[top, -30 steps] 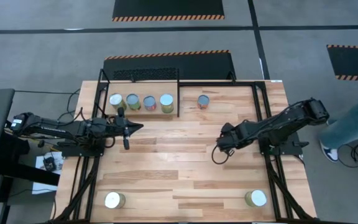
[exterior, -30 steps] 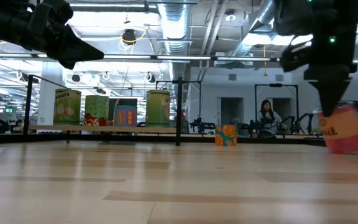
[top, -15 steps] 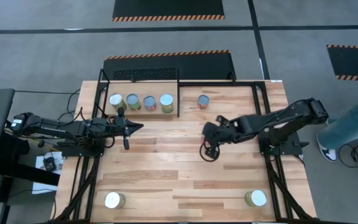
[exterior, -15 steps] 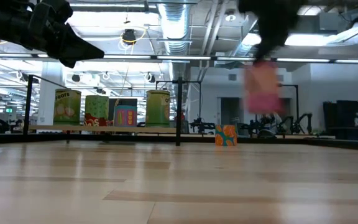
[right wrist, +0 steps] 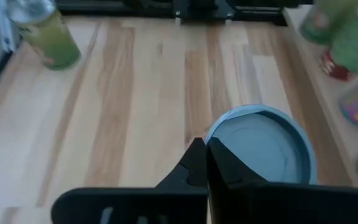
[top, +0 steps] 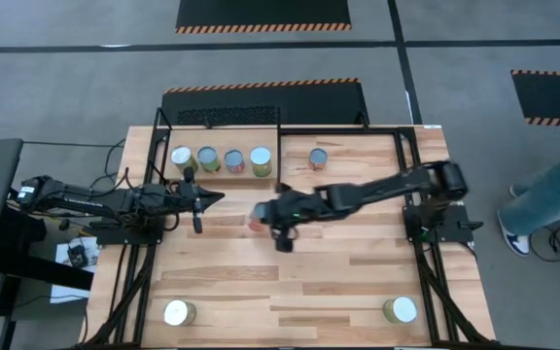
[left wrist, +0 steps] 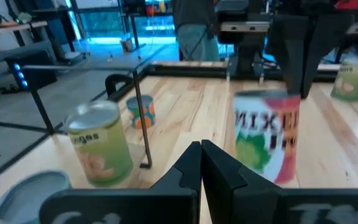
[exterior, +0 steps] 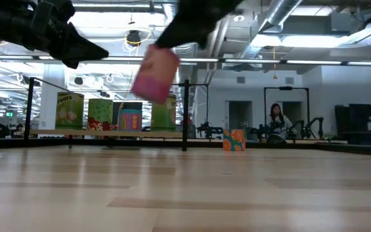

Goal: Pick and place cans onto a shelf
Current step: Put the canned mixed fruits on the shelf

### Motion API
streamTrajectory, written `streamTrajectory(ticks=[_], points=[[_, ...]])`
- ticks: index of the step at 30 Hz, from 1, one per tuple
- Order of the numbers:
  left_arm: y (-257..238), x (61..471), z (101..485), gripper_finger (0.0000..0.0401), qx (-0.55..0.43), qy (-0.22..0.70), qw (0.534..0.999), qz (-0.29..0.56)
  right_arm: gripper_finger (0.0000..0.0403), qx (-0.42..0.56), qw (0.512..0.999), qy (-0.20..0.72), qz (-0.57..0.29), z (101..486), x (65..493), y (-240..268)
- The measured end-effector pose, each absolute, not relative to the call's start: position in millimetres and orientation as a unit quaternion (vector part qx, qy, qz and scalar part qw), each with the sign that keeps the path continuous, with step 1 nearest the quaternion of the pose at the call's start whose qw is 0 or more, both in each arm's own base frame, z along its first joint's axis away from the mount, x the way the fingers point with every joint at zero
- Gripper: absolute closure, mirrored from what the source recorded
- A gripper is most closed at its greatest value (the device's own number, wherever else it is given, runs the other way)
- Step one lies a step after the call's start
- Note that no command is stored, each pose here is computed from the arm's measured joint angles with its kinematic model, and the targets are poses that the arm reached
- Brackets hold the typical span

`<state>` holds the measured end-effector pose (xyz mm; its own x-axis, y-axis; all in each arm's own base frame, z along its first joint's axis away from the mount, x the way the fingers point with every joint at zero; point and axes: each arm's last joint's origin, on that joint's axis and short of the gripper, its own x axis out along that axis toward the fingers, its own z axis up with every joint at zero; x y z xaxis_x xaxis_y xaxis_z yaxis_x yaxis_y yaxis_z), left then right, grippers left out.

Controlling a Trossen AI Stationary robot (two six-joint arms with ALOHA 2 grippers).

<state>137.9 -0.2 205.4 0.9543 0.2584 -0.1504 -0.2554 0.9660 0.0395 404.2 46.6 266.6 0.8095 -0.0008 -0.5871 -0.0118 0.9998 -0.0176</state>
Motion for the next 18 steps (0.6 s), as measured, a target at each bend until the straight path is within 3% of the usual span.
streamTrajectory(ticks=[9, 18], points=[[-0.3, 139.4, 203.0, 0.0401, 0.007, 0.087, 0.988, 0.13, 0.0399, -0.053, 0.927, 0.369, 0.03, 241.9, 472.1, 25.1], [-0.3, 138.6, 199.2, 0.0401, -0.013, 0.104, 0.986, 0.132, 0.0397, -0.082, 0.912, 0.401, 0.026, 217.8, 495.8, 3.9]])
